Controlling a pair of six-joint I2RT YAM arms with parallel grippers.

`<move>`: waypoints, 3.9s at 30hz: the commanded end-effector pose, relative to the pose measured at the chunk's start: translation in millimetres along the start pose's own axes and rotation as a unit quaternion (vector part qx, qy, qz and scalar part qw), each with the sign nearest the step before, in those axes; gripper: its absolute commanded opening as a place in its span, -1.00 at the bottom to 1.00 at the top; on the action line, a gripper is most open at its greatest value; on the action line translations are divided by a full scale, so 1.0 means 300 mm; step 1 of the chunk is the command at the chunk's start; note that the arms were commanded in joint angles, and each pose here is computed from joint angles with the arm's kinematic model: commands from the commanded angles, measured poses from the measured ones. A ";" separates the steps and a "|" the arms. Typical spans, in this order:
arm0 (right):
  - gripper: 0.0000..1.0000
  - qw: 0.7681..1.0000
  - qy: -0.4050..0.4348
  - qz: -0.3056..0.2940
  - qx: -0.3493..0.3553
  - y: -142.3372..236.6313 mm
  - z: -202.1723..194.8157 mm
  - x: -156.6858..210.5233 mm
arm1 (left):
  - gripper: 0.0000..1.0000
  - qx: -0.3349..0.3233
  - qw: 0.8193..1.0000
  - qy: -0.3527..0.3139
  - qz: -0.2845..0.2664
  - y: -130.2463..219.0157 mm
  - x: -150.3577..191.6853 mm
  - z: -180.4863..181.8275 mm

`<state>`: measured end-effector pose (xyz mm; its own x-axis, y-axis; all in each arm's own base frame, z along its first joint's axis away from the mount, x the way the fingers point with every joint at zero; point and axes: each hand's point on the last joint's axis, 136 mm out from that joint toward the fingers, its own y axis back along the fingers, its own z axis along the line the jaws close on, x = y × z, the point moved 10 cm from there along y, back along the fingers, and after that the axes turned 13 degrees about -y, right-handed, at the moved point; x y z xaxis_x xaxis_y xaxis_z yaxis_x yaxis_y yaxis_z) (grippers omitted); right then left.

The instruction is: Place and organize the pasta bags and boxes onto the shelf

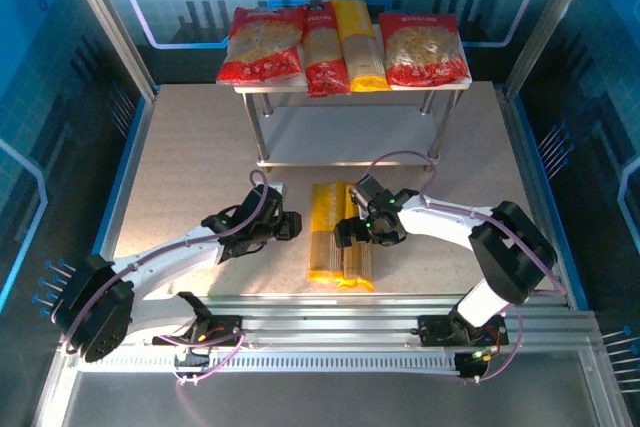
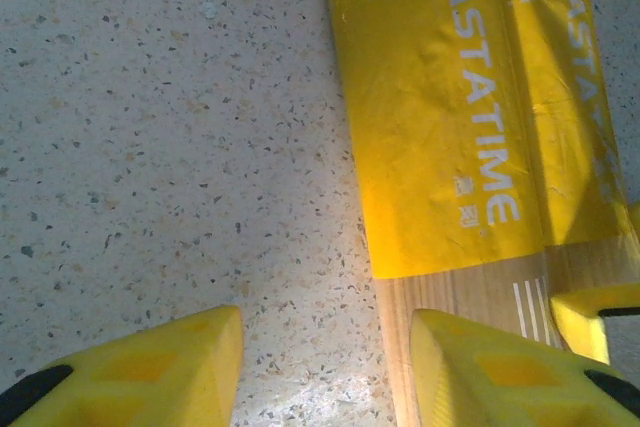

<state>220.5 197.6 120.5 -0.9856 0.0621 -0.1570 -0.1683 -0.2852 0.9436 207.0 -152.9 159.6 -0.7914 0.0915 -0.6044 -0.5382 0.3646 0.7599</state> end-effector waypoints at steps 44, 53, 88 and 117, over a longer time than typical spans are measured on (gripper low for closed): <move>0.21 0.992 0.058 0.074 0.082 -0.093 0.002 0.055 | -0.02 -0.021 0.999 0.024 -0.012 0.009 0.017 0.046; -0.40 0.994 0.062 0.048 0.076 -0.022 0.005 0.053 | -0.03 -0.019 0.999 0.025 -0.012 0.004 0.008 0.045; 0.99 0.996 0.056 -0.056 0.029 0.168 -0.111 0.023 | 0.00 -0.009 1.000 0.017 -0.013 -0.003 -0.036 0.026; 0.99 0.990 0.092 0.034 0.098 -0.023 -0.065 0.041 | -0.01 -0.020 0.999 0.029 -0.013 0.001 -0.021 0.054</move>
<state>211.5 175.3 112.8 -0.9807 -0.1092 -0.1620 -0.1506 -0.1057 0.9829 215.1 -139.7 155.3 -0.8011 0.0500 -0.5965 -0.5534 0.3177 0.7699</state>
